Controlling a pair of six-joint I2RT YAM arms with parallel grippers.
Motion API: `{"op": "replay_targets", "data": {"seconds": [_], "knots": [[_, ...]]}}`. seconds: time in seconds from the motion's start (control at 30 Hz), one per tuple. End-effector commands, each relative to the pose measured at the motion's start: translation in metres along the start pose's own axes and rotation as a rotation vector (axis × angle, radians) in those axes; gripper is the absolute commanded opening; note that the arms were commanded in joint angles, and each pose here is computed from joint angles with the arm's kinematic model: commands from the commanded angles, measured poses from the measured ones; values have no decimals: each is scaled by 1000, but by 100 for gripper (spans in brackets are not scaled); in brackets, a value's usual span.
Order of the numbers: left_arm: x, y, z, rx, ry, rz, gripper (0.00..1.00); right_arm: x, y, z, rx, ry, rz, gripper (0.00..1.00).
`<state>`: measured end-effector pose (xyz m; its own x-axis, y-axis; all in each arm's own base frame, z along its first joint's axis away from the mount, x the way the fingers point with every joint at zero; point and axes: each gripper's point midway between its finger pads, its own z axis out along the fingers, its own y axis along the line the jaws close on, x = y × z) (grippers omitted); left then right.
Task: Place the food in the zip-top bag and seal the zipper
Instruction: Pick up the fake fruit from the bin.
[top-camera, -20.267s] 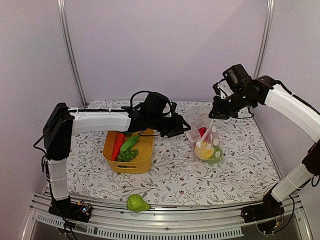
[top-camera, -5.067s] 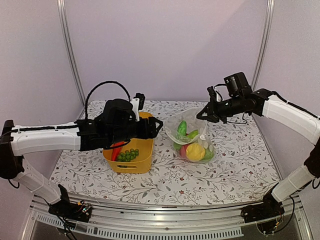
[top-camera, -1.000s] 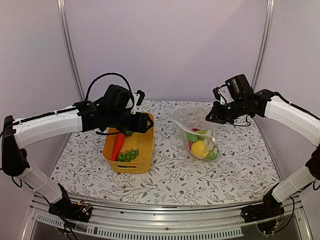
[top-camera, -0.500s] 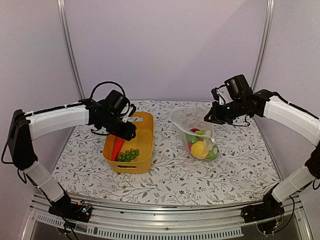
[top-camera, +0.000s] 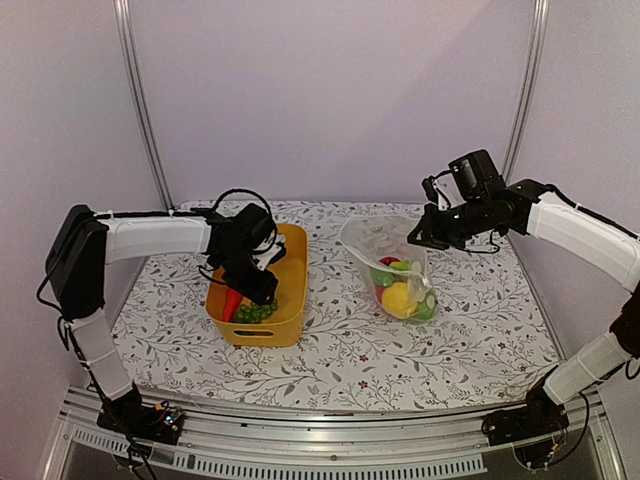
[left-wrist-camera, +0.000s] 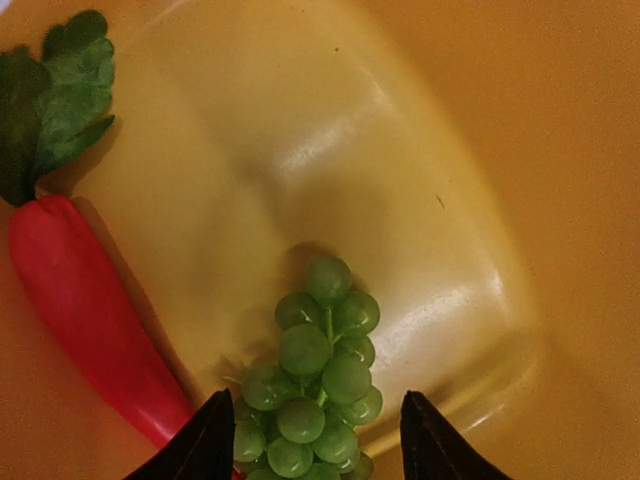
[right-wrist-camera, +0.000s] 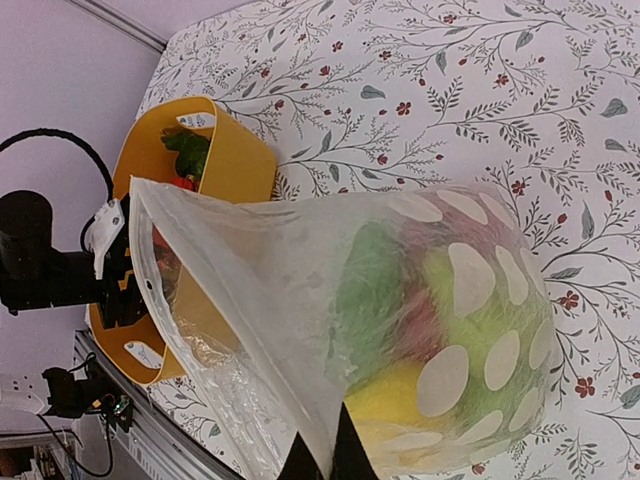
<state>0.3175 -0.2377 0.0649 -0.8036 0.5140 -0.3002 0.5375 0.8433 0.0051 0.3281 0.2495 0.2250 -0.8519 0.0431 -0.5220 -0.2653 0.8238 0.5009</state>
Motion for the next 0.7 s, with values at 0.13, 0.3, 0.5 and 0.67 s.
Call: {"op": "replay_targets", "data": {"seconds": [0.13, 0.3, 0.5, 0.67], "knots": [[3, 5, 22, 15, 48, 62, 56, 6, -1, -4, -17, 1, 13, 0], [3, 5, 34, 14, 63, 70, 54, 8, -3, -6, -14, 0, 18, 0], [7, 4, 46, 11, 84, 95, 49, 12, -5, -6, -10, 5, 25, 0], [7, 4, 45, 15, 79, 82, 28, 11, -4, -6, -12, 2, 27, 0]]}}
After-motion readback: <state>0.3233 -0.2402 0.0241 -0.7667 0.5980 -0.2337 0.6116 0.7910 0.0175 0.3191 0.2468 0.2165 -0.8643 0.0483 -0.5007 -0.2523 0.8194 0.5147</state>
